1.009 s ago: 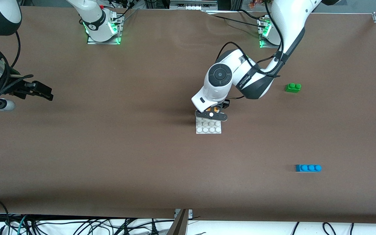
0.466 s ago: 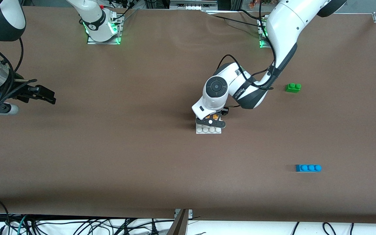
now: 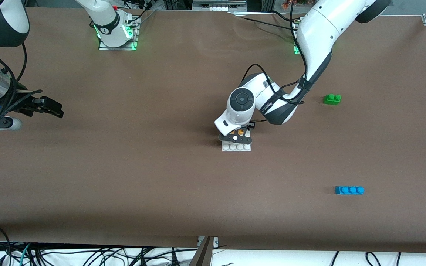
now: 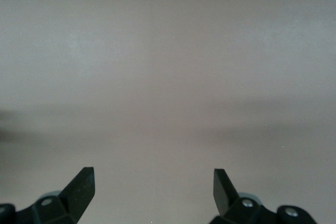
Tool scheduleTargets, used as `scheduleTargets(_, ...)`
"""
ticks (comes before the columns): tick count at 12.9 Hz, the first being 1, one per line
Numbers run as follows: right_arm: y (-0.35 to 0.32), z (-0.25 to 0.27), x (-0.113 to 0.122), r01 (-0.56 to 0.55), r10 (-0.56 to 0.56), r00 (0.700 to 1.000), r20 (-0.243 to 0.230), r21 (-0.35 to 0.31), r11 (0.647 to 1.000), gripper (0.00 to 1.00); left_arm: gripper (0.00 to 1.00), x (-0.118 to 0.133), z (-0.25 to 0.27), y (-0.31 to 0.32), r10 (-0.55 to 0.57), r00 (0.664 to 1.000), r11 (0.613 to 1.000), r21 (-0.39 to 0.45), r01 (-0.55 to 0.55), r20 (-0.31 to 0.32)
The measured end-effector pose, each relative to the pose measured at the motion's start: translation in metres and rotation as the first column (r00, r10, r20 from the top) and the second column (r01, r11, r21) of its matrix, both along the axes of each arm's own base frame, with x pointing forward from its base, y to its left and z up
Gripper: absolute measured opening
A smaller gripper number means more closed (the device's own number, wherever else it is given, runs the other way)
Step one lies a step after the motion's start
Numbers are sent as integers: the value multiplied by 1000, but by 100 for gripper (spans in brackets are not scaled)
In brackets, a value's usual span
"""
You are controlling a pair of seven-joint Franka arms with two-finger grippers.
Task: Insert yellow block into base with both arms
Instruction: 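Press the yellow block onto the plate studs and open the left gripper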
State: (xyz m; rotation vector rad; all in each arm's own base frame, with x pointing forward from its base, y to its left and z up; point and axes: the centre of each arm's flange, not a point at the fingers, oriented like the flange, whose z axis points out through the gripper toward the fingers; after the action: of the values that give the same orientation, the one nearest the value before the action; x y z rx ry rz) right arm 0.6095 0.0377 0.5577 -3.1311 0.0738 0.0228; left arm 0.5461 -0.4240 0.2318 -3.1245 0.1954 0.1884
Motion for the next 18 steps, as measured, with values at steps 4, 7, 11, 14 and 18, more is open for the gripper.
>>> scheduleTargets(4, 1, 0, 0, -6, 6, 1000, -2, 0, 1000, 100, 63, 3, -2, 3, -3, 1000, 1000, 10, 3, 8)
scheduleTargets(7, 0, 1, -3, -6, 6, 1000, -17, -1, 1000, 100, 63, 3, -2, 3, -3, 1000, 1000, 10, 3, 8)
scheduleTargets(11, -3, 4, -2, 0, 0, 1000, 0, -3, 1000, 100, 63, 1, -6, 2, -5, 1000, 1000, 11, 5, 4)
scheduleTargets(14, -2, 7, 0, -1, 1, 1000, 21, -2, 1000, 100, 63, 1, -17, 3, -27, 1000, 999, 33, 27, 12)
scheduleTargets(18, -2, 8, 0, -1, 1, 1000, 24, -2, 1000, 100, 74, 2, -17, 3, -21, 1000, 999, 34, 21, 12)
